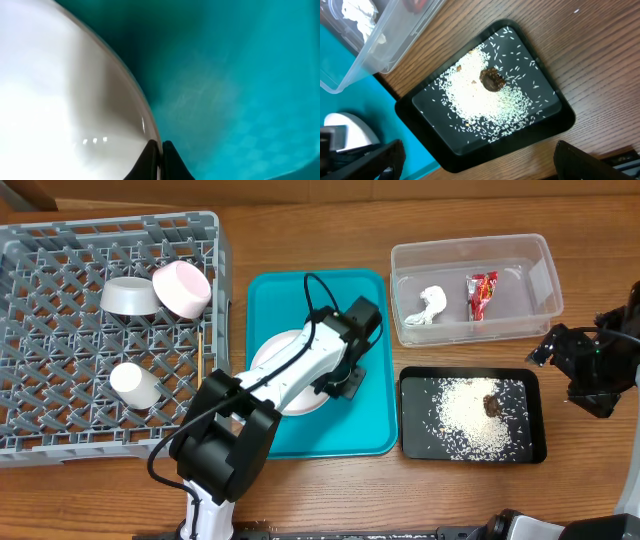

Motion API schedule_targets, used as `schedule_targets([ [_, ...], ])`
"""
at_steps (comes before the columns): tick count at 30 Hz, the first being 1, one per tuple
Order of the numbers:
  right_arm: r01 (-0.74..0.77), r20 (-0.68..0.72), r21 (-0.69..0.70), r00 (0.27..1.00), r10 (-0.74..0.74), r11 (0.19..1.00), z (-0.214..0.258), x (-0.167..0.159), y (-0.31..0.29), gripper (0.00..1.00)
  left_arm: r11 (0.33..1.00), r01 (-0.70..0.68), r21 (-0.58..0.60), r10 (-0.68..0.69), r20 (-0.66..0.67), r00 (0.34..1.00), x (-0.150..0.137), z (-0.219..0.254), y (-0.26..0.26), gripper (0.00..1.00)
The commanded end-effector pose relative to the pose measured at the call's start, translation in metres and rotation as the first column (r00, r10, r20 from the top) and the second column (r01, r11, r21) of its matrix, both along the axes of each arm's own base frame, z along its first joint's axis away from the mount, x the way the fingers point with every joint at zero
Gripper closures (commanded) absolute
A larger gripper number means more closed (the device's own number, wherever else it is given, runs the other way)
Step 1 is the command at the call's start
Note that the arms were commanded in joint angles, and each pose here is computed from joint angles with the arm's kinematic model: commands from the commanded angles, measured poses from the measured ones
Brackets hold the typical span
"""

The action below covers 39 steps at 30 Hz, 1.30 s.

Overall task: Sort waste into correct bins and load items into the dishwasher
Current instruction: 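Carry the white plate to the rack and stand it upright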

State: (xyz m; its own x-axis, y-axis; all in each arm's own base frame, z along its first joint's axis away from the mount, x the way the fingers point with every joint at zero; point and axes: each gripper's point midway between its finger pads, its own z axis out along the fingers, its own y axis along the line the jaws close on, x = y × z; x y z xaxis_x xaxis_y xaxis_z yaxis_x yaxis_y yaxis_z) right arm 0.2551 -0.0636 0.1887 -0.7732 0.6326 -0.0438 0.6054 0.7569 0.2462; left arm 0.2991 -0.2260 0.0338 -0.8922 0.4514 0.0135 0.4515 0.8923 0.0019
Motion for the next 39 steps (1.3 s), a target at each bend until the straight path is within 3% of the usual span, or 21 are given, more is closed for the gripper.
schedule_targets([
  [1,0.003,0.048,-0.018,0.999,-0.002,1.0,0.013,0.002,-0.001,0.04,0.993,-0.058,-0.103,0.075,0.169,0.983,0.033,0.071,-0.016,0.96],
  [9,0.002,0.049,-0.019,0.999,-0.001,1.0,0.013,0.002,-0.001,0.03,0.948,-0.144,-0.284,0.245,0.359,0.901,0.062,0.191,0.026,0.96],
  [12,0.002,0.049,-0.02,0.999,-0.001,1.0,0.013,0.003,-0.001,0.03,0.913,-0.205,-0.352,0.33,0.347,0.878,0.067,0.211,0.057,0.96],
  [15,0.002,0.049,-0.019,0.999,-0.001,1.0,0.013,0.002,-0.001,0.03,0.857,-0.147,-0.493,0.309,0.265,0.913,0.07,0.221,0.077,0.96],
  [21,0.002,0.049,-0.019,0.999,-0.001,1.0,0.013,0.002,-0.001,0.04,0.732,-0.143,-0.666,0.322,0.153,0.934,0.071,0.219,0.12,0.96],
  [27,0.002,0.051,-0.02,0.999,-0.001,1.0,0.013,0.003,-0.002,0.03,0.625,-0.196,-0.756,0.36,0.056,0.931,0.064,0.195,0.152,0.96],
  [33,0.002,0.049,-0.02,0.999,-0.001,1.0,0.013,0.003,-0.001,0.03,0.589,-0.32,-0.742,0.448,-0.03,0.894,0.054,0.165,0.185,0.96],
  [34,0.002,0.049,-0.019,0.999,-0.001,1.0,0.013,0.002,-0.001,0.03,0.581,-0.339,-0.74,0.463,-0.042,0.886,0.053,0.164,0.191,0.9],
  [36,0.002,0.048,-0.019,0.999,-0.001,1.0,0.013,0.002,-0.001,0.03,0.548,-0.378,-0.746,0.493,-0.078,0.867,0.048,0.168,0.2,0.37],
  [39,0.003,0.049,-0.019,0.999,-0.002,1.0,0.013,0.002,-0.001,0.03,0.527,-0.374,-0.763,0.501,-0.077,0.862,0.048,0.177,0.202,0.11],
])
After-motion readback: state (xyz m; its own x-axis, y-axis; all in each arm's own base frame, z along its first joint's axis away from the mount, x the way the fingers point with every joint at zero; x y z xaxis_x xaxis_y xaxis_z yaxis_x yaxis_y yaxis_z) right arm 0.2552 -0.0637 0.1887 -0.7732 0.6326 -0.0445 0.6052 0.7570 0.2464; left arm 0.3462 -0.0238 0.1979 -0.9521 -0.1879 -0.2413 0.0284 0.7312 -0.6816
